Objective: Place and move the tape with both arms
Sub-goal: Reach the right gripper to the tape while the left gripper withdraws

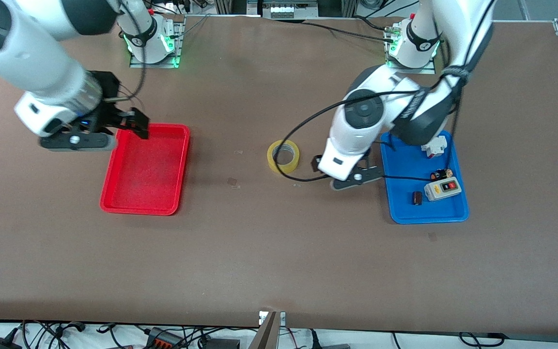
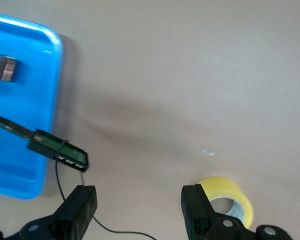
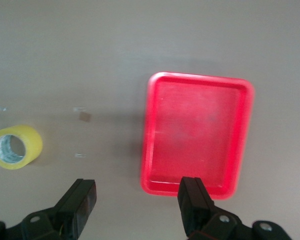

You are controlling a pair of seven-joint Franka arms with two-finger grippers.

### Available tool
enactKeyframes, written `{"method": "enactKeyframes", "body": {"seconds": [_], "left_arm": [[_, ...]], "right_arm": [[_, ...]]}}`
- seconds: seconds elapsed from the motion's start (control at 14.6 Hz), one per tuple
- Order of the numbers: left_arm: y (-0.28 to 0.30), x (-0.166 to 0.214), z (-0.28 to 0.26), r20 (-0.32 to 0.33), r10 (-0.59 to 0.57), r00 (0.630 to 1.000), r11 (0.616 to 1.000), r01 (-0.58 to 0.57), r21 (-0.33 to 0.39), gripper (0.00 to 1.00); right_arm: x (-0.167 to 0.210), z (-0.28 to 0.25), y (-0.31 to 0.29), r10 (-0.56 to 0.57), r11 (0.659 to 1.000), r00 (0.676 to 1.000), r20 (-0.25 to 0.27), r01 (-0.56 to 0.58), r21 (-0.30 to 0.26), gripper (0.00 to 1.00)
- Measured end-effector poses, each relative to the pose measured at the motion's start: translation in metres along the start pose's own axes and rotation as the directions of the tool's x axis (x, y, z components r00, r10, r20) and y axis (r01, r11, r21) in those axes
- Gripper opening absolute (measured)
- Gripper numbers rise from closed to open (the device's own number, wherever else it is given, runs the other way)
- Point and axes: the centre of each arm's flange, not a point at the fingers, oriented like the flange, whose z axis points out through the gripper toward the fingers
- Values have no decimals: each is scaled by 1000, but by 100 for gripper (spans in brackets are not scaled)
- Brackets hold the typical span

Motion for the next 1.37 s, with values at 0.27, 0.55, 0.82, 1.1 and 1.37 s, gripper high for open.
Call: {"method": "enactKeyframes", "body": {"seconds": [0.27, 0.55, 0.82, 1.1, 1.37], "left_arm": [[-89, 48, -46, 25, 24, 999, 998, -25, 52, 100], [-163, 91, -83, 42, 25, 999, 998, -27, 51, 100], [-225, 118, -98, 70, 64, 995, 997, -67, 45, 100], [-277, 138, -108, 84, 126, 988, 992, -128, 19, 100], [-327, 146, -121, 95, 169, 981, 985, -164, -62, 100]], "right_arm": [[0, 57, -96, 1, 1000, 1000, -6, -1, 6, 98], [-15, 133, -190, 2, 1000, 1000, -4, -2, 10, 98], [-26, 208, -244, 35, 999, 999, -8, -35, 19, 98], [-32, 261, -268, 73, 997, 997, -7, -72, 25, 98], [-45, 291, -285, 77, 997, 997, -2, -77, 22, 98]]}}
